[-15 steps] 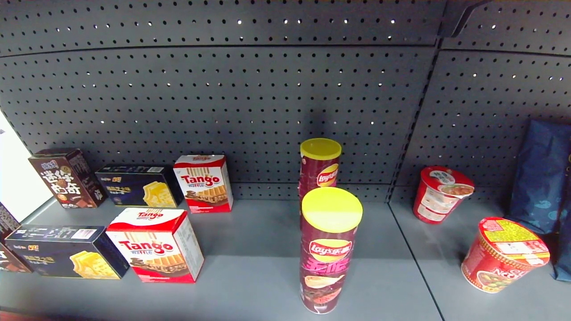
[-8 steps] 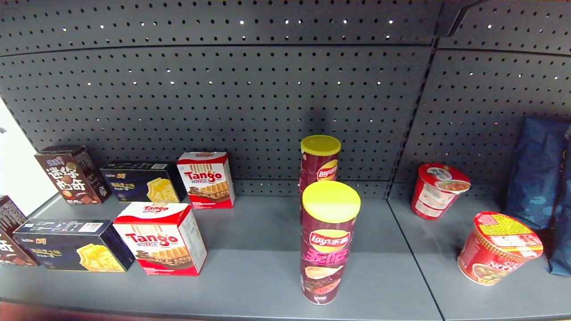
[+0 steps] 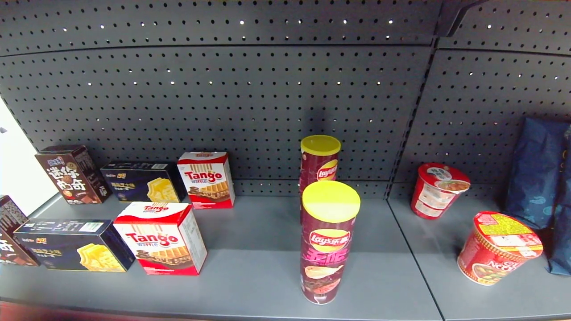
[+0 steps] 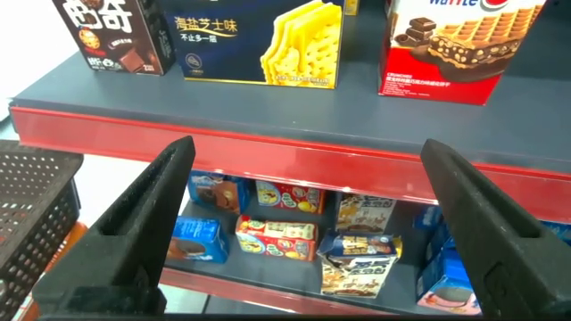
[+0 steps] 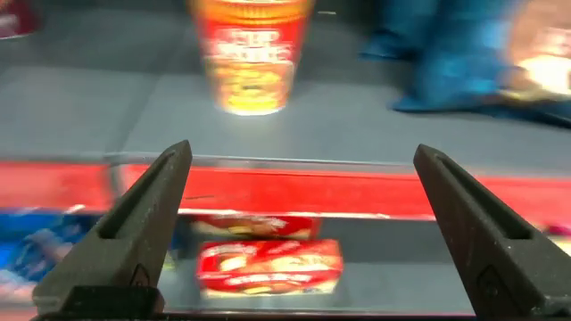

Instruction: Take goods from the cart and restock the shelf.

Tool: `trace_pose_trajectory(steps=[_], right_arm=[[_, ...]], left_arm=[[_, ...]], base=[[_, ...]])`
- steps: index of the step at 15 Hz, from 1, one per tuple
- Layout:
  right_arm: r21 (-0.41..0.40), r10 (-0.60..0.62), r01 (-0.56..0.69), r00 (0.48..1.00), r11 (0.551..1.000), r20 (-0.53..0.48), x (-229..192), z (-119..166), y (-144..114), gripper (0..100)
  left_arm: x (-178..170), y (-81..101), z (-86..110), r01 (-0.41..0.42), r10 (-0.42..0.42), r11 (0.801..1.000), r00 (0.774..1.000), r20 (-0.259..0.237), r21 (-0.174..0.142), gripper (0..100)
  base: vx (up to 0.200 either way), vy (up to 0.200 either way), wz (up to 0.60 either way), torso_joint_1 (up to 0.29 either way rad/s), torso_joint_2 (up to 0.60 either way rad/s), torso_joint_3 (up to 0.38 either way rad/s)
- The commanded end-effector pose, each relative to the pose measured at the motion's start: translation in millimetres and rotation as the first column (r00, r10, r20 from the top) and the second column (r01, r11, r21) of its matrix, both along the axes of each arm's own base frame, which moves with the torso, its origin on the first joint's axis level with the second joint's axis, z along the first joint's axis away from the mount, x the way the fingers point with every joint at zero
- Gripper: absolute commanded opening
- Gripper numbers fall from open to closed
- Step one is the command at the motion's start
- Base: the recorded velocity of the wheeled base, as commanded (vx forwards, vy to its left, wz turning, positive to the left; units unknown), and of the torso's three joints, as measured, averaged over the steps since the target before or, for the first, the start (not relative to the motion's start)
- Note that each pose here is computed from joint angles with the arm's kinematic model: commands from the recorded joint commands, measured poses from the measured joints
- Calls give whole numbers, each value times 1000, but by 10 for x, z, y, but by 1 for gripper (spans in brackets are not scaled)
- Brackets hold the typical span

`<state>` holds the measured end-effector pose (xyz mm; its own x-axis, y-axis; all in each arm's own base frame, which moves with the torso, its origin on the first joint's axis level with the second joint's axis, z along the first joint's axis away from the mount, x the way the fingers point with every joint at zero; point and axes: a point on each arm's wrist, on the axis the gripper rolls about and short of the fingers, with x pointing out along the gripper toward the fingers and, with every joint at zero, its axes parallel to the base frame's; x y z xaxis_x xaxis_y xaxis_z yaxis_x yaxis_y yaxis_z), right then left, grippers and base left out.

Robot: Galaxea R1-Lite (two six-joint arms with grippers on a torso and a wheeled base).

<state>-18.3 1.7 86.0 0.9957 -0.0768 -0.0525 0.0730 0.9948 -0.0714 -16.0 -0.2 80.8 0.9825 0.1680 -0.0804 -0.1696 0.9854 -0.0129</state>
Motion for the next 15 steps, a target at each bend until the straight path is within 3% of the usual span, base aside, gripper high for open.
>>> trace_pose_trajectory(steps=[1,3,5,10,12,13,15], right_arm=[[12,-173,173,985,985,17,7,-17,-40,100],[69,-162,159,986,985,46,18,-15,-37,100],[78,32,-29,999,996,-26,20,-89,6,100],[81,21,-19,999,997,-24,20,-87,4,100],[81,122,-119,992,990,-24,12,-89,-12,100],[72,111,-114,993,991,43,-34,-102,-11,100],[74,103,-108,993,991,63,-45,-101,-10,100]], left_arm=[[1,0,2,-1,1,1000,1000,-1,0,100],[1,0,2,-1,1,1000,1000,-1,0,100],[1,0,2,-1,1,1000,1000,-1,0,100],[1,0,2,-1,1,1000,1000,-1,0,100],[1,-1,2,2,-2,1000,1000,-1,1,100],[2,-3,2,14,-14,1000,1000,0,-2,100],[2,-6,0,31,-31,1000,1000,-2,0,100]], base=[[0,0,0,0,0,0],[0,0,0,0,0,0],[0,0,0,0,0,0],[0,0,0,0,0,0],[0,0,0,0,0,0],[0,0,0,0,0,0],[0,0,0,0,0,0]])
